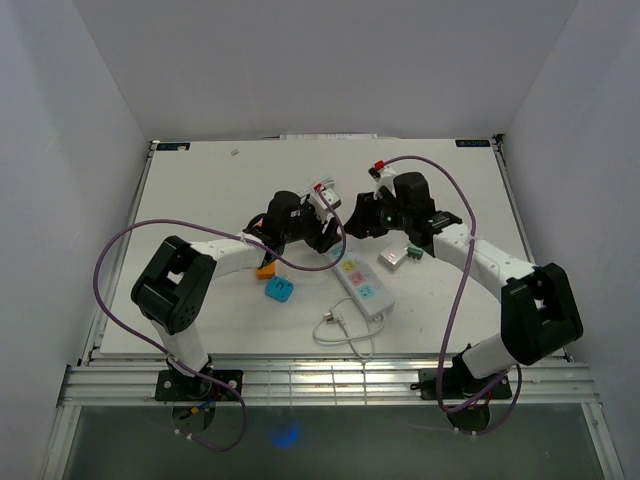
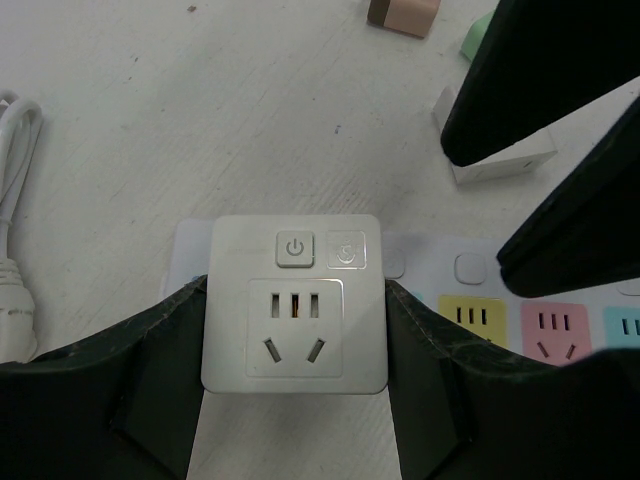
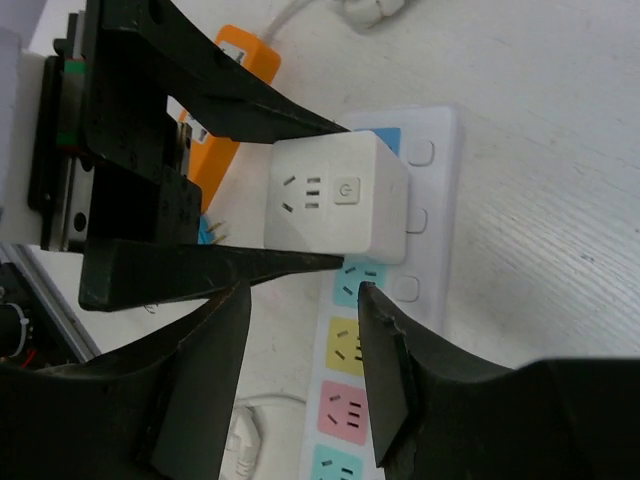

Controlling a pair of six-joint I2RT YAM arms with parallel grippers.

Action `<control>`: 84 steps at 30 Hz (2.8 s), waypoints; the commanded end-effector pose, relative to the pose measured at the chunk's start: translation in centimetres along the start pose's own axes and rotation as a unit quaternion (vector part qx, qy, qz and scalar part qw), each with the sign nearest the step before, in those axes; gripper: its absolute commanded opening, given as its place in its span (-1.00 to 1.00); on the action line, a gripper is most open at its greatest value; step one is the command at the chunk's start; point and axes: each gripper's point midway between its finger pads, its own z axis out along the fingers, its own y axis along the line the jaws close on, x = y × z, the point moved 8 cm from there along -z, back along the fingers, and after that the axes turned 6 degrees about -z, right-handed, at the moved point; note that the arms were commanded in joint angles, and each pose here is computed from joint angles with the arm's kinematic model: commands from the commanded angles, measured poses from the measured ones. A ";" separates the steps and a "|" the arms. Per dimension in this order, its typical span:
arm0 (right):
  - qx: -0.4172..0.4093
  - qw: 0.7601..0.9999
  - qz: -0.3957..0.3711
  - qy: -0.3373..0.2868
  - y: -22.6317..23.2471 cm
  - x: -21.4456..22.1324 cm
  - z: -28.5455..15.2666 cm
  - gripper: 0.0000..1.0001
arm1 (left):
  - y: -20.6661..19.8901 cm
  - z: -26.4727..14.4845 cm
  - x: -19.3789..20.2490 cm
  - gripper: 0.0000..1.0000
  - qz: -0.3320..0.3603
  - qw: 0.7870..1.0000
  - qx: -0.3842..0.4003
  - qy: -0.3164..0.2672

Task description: Insert the plug

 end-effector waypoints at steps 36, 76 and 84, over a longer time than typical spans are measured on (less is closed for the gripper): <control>-0.073 0.989 0.103 0.076 -2.2 3.5 7.2 -0.52 | -1.2 -0.8 4.9 -1.00 -0.058 0.992 0.010 0.108; -0.023 0.994 0.055 0.095 -2.4 3.2 5.8 -0.54 | -2.1 -1.6 6.2 -0.93 -0.070 0.996 -0.004 0.058; -0.019 0.997 0.056 0.055 -2.6 0.5 4.4 -0.42 | -2.5 -2.3 4.6 0.06 -0.071 0.997 0.001 0.020</control>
